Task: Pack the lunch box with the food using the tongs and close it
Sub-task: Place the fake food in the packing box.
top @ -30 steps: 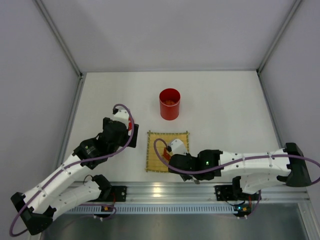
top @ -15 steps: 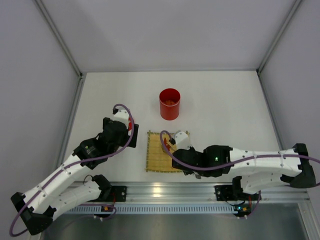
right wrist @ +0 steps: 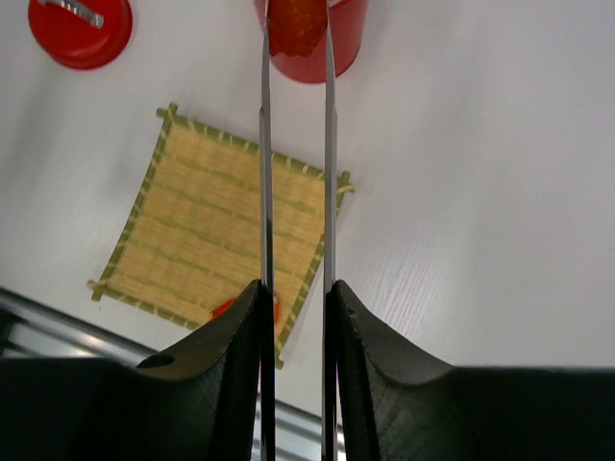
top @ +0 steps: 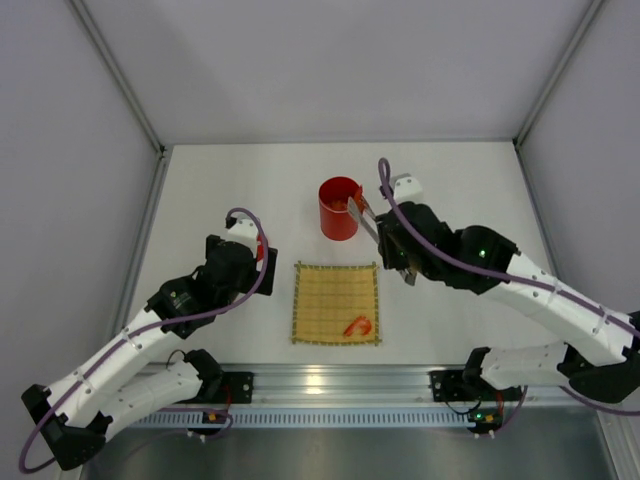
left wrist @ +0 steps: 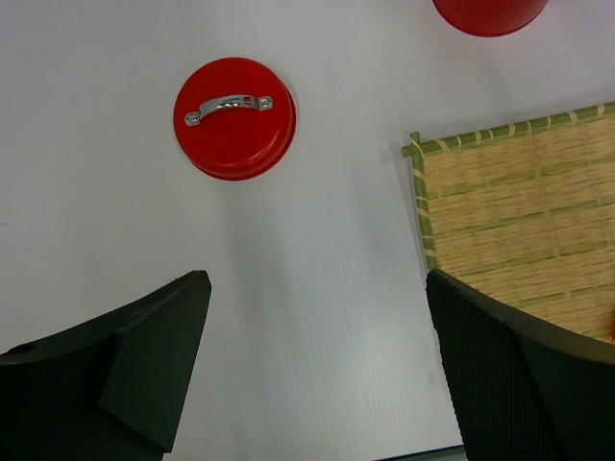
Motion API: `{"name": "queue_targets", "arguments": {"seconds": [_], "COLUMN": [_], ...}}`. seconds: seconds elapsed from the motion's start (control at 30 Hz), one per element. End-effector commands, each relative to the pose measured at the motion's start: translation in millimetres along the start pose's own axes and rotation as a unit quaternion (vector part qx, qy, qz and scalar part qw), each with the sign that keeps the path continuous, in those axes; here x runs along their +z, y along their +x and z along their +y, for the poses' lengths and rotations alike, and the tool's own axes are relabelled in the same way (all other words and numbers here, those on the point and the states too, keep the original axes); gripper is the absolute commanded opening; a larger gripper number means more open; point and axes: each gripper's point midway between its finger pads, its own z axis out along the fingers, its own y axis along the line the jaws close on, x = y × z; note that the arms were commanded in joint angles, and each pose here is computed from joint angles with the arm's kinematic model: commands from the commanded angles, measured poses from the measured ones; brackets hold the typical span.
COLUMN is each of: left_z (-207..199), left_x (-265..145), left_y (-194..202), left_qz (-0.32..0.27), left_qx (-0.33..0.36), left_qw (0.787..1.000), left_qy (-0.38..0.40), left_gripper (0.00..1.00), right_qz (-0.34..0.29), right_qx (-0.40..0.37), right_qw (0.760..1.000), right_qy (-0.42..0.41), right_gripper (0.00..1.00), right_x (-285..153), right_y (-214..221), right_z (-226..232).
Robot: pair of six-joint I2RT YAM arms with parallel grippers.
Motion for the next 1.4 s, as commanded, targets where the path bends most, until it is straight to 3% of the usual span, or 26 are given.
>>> {"name": "queue_targets", "arguments": {"seconds": [0.0, 0.3, 0.7, 1.1, 1.37], "left_z": [-2, -1, -1, -1, -1], "left_x": [-1, -1, -1, -1, -1], "left_y": [-7, -7, -7, -6, -7], "left_qz": [-0.017, -0.018, -0.018, -0.017, -0.018], "left_qx": [-0.009, -0.008, -0.008, -0.009, -0.009], "left_qw": [1.000, 1.000, 1.000, 1.000, 1.000], "left_qy": [0.004, 0.004, 0.004, 0.004, 0.004], "left_gripper": [0.99, 0.99, 0.99, 0.99, 0.99], "right_qz": [-0.055, -0.041, -0.022, -0.022, -0.052], "right_qx": [0.007, 0.014, 0.011, 0.012, 0.024], "right_qw": [0.998, 0.999, 1.000, 1.000, 0.998], "right_qy": [-0.007, -0.009, 0.001, 0.009, -0.004], "right_gripper": [0.27, 0.27, 0.32, 0.47, 0.47], "right_x": [-2, 43, 73, 77, 37], "right_y": [-54, -87, -85, -87, -100], "right_z": [-7, -3, -3, -8, -15]}}
